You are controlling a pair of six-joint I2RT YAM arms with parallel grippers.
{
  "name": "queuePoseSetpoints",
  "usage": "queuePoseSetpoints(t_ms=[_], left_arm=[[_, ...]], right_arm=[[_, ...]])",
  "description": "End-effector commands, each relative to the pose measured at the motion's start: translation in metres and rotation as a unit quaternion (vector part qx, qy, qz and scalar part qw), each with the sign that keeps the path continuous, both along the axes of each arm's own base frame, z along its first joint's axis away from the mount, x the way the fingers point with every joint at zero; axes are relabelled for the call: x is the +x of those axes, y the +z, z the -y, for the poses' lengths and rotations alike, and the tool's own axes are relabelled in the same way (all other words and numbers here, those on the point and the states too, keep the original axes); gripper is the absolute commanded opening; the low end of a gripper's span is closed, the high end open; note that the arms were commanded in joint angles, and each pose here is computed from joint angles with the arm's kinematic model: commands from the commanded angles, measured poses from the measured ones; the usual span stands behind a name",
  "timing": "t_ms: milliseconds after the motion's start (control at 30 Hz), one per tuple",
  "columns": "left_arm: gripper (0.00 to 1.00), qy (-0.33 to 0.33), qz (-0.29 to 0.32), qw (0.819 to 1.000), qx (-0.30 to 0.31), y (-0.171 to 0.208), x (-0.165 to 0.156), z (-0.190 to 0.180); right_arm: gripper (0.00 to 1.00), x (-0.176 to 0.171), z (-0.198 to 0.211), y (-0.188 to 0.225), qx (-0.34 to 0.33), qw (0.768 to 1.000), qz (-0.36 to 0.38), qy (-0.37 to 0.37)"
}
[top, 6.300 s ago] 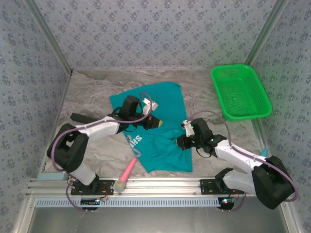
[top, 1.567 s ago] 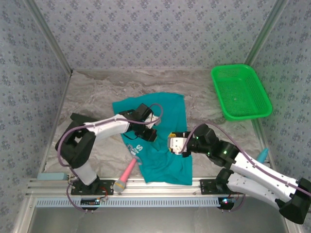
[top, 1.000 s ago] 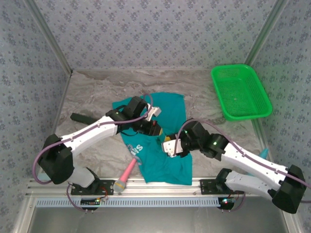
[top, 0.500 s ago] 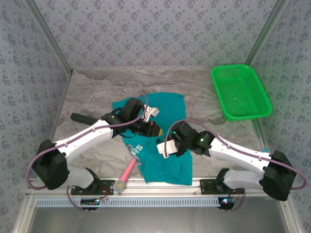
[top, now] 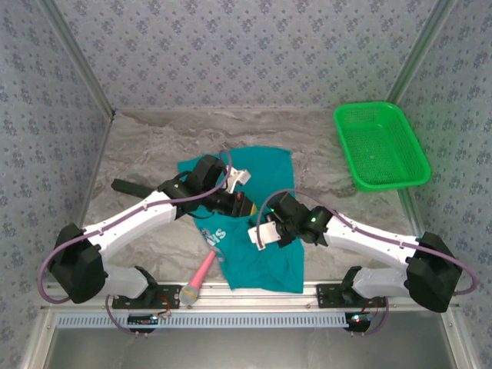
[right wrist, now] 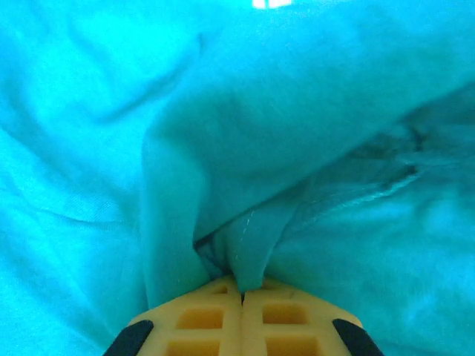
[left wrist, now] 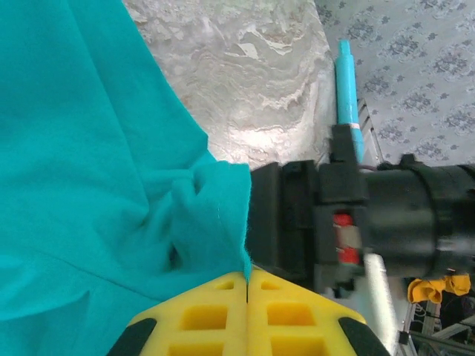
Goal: Fold the inside-out t-shirt
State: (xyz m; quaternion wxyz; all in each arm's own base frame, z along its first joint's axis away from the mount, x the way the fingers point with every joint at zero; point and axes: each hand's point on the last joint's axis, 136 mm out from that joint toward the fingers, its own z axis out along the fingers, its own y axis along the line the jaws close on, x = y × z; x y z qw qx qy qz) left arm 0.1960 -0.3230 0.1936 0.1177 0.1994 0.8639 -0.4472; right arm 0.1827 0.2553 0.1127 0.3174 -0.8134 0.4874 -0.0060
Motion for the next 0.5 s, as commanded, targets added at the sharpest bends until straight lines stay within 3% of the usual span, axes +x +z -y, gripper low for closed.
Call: queuePoseSetpoints(t_ms=[0, 300, 467], left_arm=[[0.00, 0.013, 0.010, 1.000, 0.019, -0.008, 0.010, -0.006], [0.00, 0.064, 0.025, 0.990, 0.122, -0.054, 0.052, -0.030], [0.00, 0.086, 0.024, 0.986, 0.141, -0.063, 0.071, -0.037]], right_arm=[[0.00, -0.014, -0.003, 0.018, 0.026, 0.999, 0.006, 0.037], [0.00, -0.034, -0.002, 0.066, 0.088, 0.989, 0.098, 0.065], [0.00, -0.072, -0.005, 0.060, 0.096, 0.986, 0.057, 0.121]])
